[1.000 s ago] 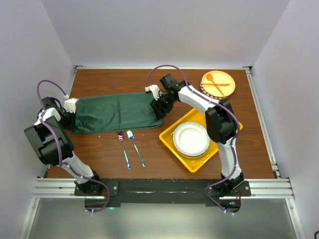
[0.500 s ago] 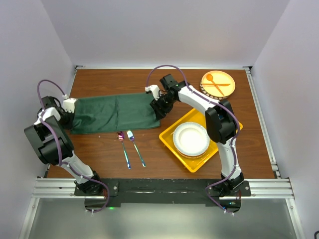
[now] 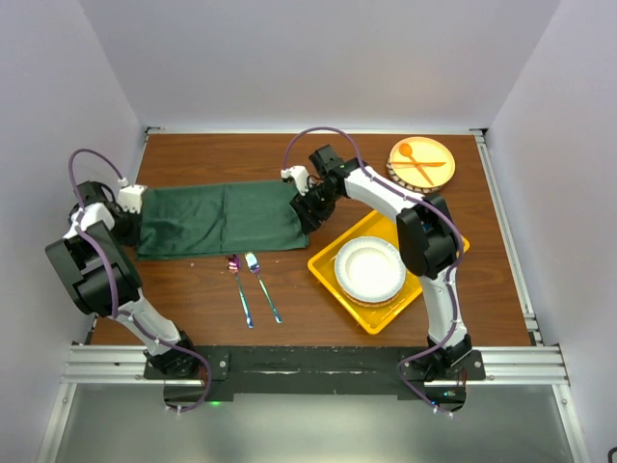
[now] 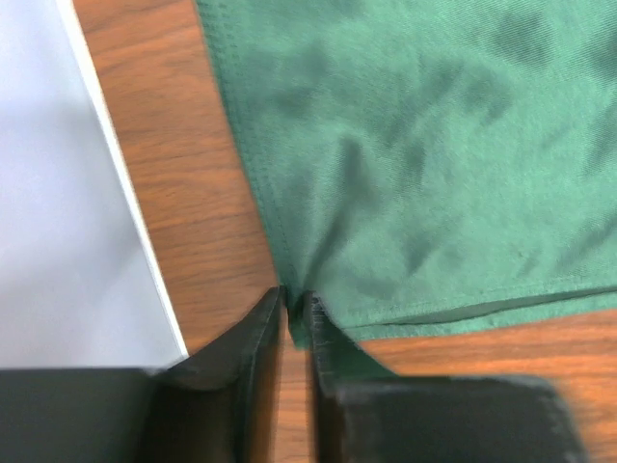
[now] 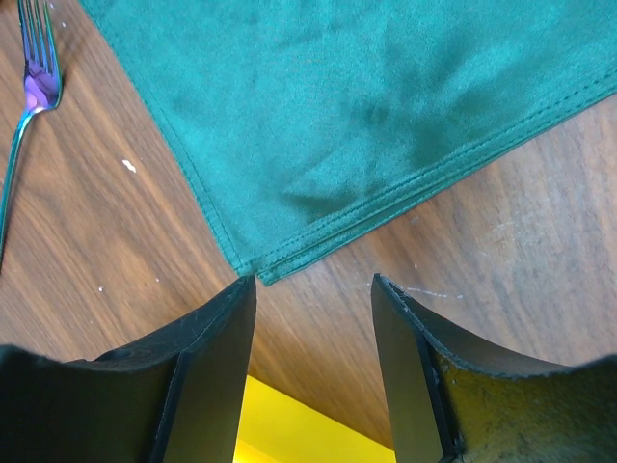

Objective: Fold the napkin into a case and place the utensils inside
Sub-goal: Fold and flatten the napkin at the center of the board.

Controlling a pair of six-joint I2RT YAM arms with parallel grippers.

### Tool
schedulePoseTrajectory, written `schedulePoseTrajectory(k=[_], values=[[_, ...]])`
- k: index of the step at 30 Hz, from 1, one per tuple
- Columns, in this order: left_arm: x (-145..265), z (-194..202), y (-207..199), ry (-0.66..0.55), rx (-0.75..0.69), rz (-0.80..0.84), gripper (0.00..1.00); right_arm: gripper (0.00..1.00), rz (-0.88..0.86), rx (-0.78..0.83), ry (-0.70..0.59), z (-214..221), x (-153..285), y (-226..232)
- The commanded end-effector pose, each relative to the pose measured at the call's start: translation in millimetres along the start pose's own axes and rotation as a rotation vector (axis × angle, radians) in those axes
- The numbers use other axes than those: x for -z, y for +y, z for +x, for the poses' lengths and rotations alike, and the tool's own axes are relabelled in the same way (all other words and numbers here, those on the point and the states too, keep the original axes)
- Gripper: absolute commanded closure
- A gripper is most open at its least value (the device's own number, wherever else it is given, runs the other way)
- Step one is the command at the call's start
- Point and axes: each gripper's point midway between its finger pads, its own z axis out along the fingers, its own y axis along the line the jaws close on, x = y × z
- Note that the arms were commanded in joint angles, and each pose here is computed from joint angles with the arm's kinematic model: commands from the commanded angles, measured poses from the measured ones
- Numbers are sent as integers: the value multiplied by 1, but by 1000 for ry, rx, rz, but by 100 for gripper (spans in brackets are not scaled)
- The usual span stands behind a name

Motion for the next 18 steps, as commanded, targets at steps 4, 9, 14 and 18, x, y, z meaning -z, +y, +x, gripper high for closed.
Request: schedulePoseTrajectory(k=[4, 9, 14, 18], values=[[18, -26, 4, -85, 71, -20, 61, 45, 11, 15, -84, -33, 10, 4], [24, -34, 14, -103, 119, -67, 53, 44, -8, 19, -89, -35, -1, 11], [13, -28, 14, -74, 155, -63, 53, 46, 4, 24, -71, -28, -15, 6], [4, -21, 15, -47, 194, -60, 53, 46, 23, 38, -39, -19, -21, -1]])
